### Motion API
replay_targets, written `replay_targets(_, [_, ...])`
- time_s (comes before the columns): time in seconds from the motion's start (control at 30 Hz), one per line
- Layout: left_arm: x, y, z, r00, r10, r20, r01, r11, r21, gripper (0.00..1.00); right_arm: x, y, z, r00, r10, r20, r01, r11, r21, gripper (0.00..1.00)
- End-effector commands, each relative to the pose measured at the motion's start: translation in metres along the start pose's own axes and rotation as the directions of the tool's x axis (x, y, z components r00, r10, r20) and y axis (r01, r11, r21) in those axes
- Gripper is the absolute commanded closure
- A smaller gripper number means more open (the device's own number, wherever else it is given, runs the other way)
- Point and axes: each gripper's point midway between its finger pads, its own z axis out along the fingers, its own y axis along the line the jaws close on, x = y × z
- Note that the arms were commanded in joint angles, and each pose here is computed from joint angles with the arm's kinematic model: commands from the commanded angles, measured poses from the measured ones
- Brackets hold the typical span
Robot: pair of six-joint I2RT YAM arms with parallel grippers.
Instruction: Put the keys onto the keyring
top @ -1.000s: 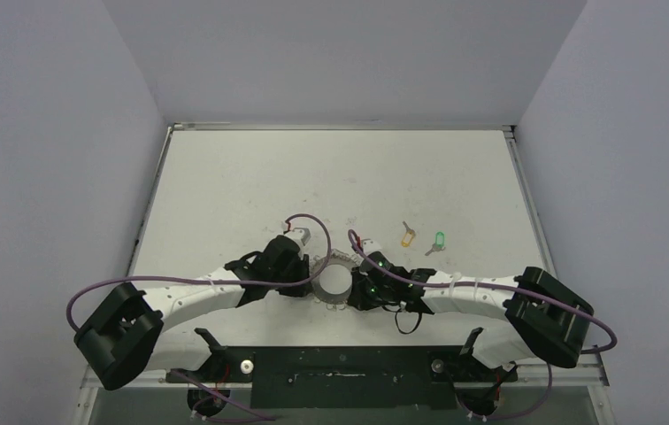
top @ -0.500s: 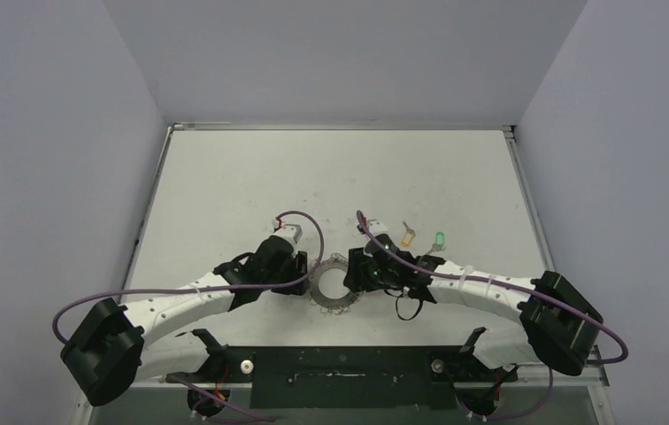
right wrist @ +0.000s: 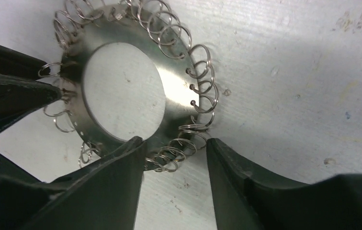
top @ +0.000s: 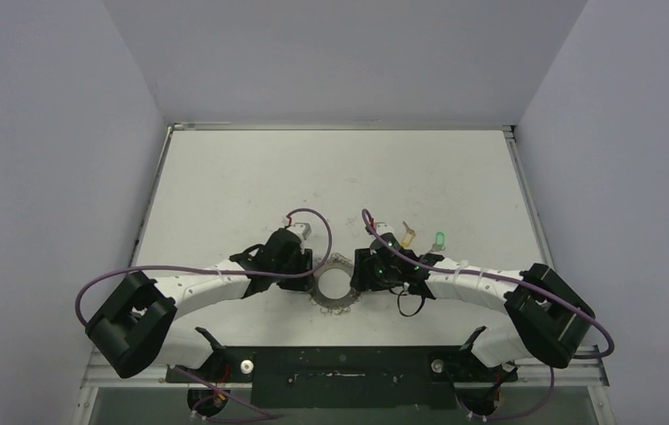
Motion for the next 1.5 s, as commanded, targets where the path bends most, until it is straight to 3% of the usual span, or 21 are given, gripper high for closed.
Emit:
replay_targets(0.0, [-0.014,-0.022,0.001,1.0,0.013,0.024,-0.015,0.996,0.085,0.71,-0.004,0.008,0.006,1.0,0.019,0.016,-0.019,0.999,-0.04,0.56])
replay_targets(0.2, [0.004,-0.014,-0.002,1.0,0.02,-0.007,-0.019,0.997,0.069,0.88,0.001,0.01,0.007,1.0,0.013,-0.012,-0.013,0.999,-0.049,0.91])
replay_targets(0.33, [0.006,-0.002,-0.014,1.0,0.014,0.009,-0.014,1.0,0.018,0.97,0.008,0.014,0.004,0.999,0.024,-0.031,-0.026,0.996,-0.08,0.97])
replay_targets(0.43, [0.003,0.004,-0.025,0.999,0.008,0.039,-0.008,1.0,-0.01,1.0,0.006,0.021,-0.004,0.999,0.05,-0.015,-0.051,0.991,-0.123,0.91])
replay_targets(0.53, [-0.002,0.01,-0.036,0.997,0.002,0.081,0.001,0.999,-0.037,1.0,-0.005,0.022,-0.015,0.998,0.052,0.027,-0.048,0.992,-0.117,0.68])
replay_targets(0.6, [-0.003,0.015,-0.041,0.995,0.0,0.096,0.006,0.998,-0.057,0.9,-0.013,0.02,-0.023,0.997,0.046,0.058,-0.04,0.994,-0.102,0.5])
replay_targets(0.67, [-0.004,0.019,-0.044,0.995,-0.004,0.102,0.012,0.997,-0.075,0.74,-0.019,0.018,-0.029,0.996,0.037,0.082,-0.03,0.996,-0.087,0.42])
replay_targets(0.73, [-0.003,0.021,-0.045,0.995,-0.005,0.101,0.013,0.997,-0.083,0.63,-0.021,0.014,-0.031,0.996,0.029,0.087,-0.023,0.998,-0.066,0.41])
replay_targets(0.83, [-0.001,0.02,-0.044,0.996,-0.006,0.088,0.013,0.997,-0.08,0.56,-0.02,0.009,-0.028,0.996,0.029,0.079,-0.025,0.998,-0.056,0.41])
replay_targets(1.13, [0.0,0.018,-0.045,0.997,-0.007,0.083,0.012,0.998,-0.061,0.47,-0.016,0.025,-0.002,0.994,0.094,0.052,-0.084,0.983,-0.163,0.47])
replay_targets(1.47, [0.006,0.015,-0.044,0.997,-0.008,0.074,0.01,0.999,-0.033,0.46,0.003,0.046,0.016,0.992,0.125,-0.026,-0.127,0.957,-0.259,0.52])
